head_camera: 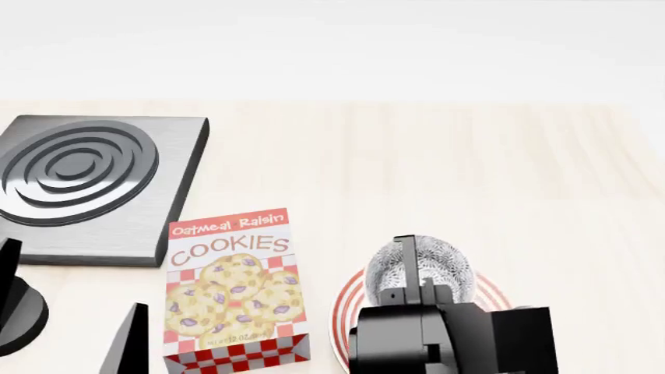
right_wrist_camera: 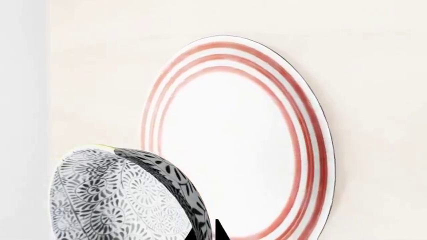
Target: Pick the akita bowl from table center and place it on the plate.
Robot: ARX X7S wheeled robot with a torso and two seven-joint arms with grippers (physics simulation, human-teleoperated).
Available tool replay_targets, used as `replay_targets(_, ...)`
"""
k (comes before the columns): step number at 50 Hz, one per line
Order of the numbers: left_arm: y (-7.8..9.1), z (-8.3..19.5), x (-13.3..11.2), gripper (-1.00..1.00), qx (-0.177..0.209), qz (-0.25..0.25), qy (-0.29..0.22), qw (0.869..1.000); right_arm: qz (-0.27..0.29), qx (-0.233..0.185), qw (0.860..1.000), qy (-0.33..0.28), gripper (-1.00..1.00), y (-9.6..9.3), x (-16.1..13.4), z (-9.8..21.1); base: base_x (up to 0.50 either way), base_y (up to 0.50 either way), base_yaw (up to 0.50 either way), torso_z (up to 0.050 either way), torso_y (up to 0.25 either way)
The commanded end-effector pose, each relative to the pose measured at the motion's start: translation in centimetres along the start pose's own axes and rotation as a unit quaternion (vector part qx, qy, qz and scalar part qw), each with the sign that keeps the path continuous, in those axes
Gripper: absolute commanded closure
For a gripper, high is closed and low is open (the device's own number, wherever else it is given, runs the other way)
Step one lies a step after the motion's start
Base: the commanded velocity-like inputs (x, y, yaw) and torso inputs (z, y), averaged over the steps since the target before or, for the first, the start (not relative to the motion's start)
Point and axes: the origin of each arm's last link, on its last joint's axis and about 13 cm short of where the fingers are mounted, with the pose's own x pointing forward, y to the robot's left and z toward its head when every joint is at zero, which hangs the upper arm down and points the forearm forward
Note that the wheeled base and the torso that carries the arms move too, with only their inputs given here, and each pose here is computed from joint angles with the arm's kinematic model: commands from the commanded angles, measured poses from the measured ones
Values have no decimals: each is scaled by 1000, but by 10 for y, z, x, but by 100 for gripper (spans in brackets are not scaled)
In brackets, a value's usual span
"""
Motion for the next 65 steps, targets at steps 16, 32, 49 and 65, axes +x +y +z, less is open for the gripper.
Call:
replay_targets(16,2,-1,0,-100,0,1,-1,1000,-25,-4,1000,-11,100,1,25,-2,0,0,0,0,1)
replay_targets(32,1,0,0,-100,0,2,-1,1000,-30,-3,999,-19,100,3,31,1,0,0,0,0,0)
replay_targets(49,3,-1,-1,-100,0,3,0,1000,-32,-3,999,-15,100,8,41,-1,0,0,0,1,1)
replay_targets(65,4,-1,0,-100,1,4,-1,1000,-41,-7,999,-14,100,12,52,-5,0,0,0,0,1)
